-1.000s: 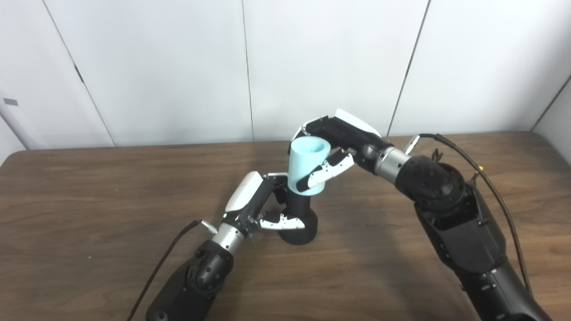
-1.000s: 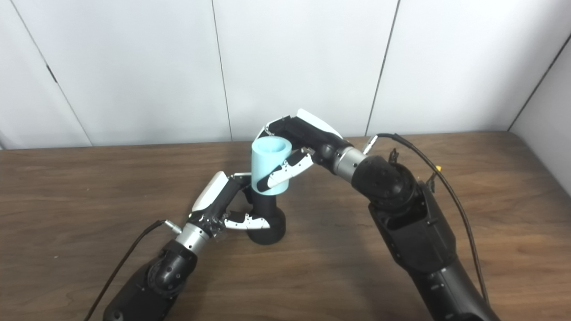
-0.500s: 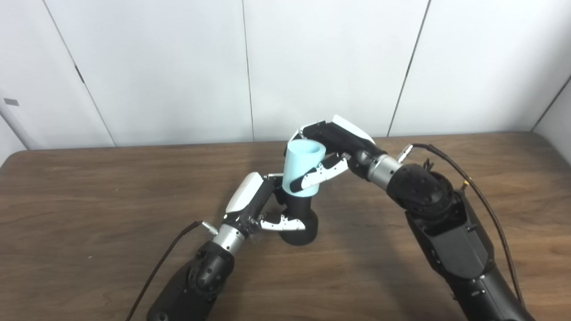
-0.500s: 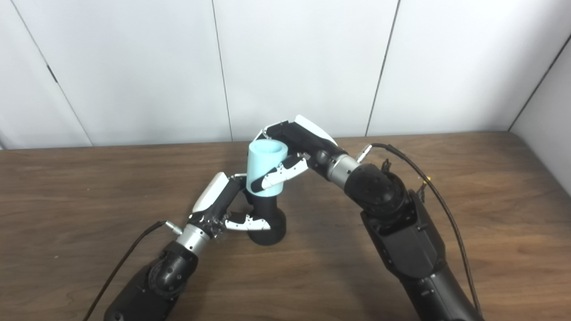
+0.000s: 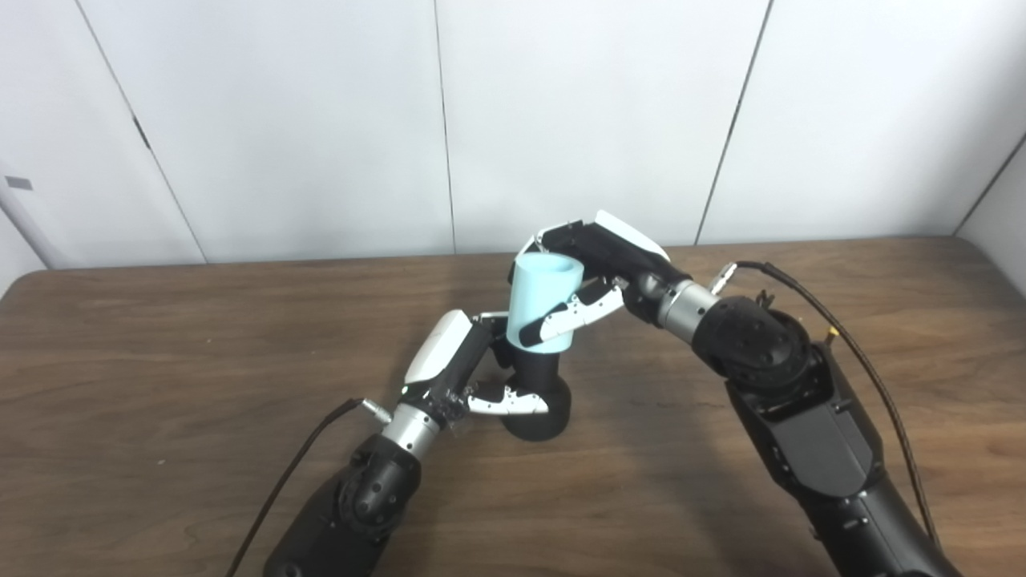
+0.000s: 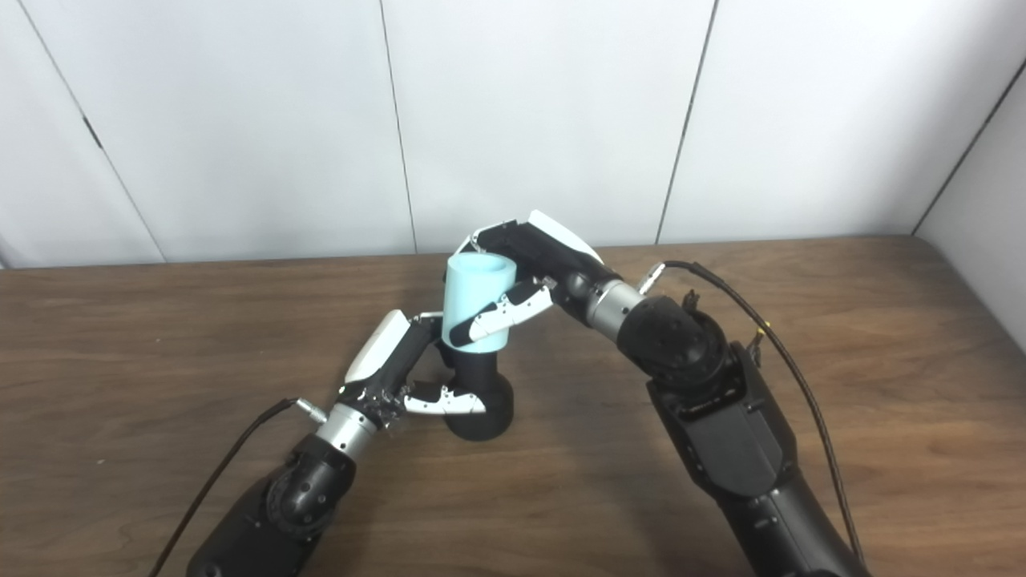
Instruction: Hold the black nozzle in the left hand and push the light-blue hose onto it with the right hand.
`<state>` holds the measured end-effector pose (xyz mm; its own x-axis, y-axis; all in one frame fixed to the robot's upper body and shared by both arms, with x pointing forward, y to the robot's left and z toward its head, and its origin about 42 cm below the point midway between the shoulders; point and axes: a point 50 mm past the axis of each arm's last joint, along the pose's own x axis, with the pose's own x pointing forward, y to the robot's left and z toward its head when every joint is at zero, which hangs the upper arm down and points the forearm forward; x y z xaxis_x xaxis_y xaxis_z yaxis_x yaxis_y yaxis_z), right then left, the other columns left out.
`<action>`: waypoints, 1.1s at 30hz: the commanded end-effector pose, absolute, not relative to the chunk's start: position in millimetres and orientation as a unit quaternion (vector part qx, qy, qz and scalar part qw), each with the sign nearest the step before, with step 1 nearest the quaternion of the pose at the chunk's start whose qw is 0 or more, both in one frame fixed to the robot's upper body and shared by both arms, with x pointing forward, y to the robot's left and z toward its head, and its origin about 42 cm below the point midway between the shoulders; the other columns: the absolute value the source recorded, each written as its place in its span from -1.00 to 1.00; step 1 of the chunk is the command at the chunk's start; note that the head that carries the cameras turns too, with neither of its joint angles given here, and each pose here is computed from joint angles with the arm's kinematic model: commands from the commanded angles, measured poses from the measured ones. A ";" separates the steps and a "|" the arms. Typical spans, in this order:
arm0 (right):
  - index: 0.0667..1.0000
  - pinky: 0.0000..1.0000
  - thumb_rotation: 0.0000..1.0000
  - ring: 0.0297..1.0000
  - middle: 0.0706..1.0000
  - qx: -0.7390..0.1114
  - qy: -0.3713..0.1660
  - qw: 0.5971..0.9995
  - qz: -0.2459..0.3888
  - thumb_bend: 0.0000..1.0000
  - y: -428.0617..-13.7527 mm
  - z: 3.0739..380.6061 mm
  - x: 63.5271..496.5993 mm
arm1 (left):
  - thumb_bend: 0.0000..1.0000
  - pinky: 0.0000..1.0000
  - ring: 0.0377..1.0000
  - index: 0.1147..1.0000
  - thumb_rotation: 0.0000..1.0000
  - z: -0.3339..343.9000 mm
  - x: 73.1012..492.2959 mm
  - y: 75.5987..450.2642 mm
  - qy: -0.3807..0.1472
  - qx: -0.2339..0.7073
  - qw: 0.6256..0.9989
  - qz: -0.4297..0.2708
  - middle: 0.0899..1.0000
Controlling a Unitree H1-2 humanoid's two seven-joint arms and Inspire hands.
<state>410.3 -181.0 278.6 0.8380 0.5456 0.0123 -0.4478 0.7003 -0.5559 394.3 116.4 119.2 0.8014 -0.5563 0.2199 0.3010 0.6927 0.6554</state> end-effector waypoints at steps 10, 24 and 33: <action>-0.13 -0.23 -1.00 -0.14 -0.09 -0.327 -0.110 0.894 0.287 0.04 -192.4 291.6 397.2 | 0.00 -0.14 -0.19 -0.08 -1.00 52.0 348.8 127.0 -0.093 0.320 0.900 -0.279 -0.17; -0.11 -0.19 -1.00 -0.14 -0.08 -0.338 -0.147 0.880 0.300 0.04 -193.8 283.3 385.7 | 0.00 -0.14 -0.19 -0.07 -1.00 52.7 348.9 128.7 -0.088 0.325 0.900 -0.278 -0.17; -0.13 -0.23 -1.00 -0.17 -0.06 -0.366 -0.277 0.838 0.296 0.04 -200.4 260.7 380.6 | 0.00 -0.13 -0.19 -0.08 -1.00 53.3 347.7 130.0 -0.086 0.322 0.901 -0.277 -0.17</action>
<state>384.7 -198.9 258.3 0.7176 0.6616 0.2177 -0.3232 0.5932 -0.7373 387.0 112.5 117.1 0.7883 -0.5875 0.1829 0.3491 0.6717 0.6534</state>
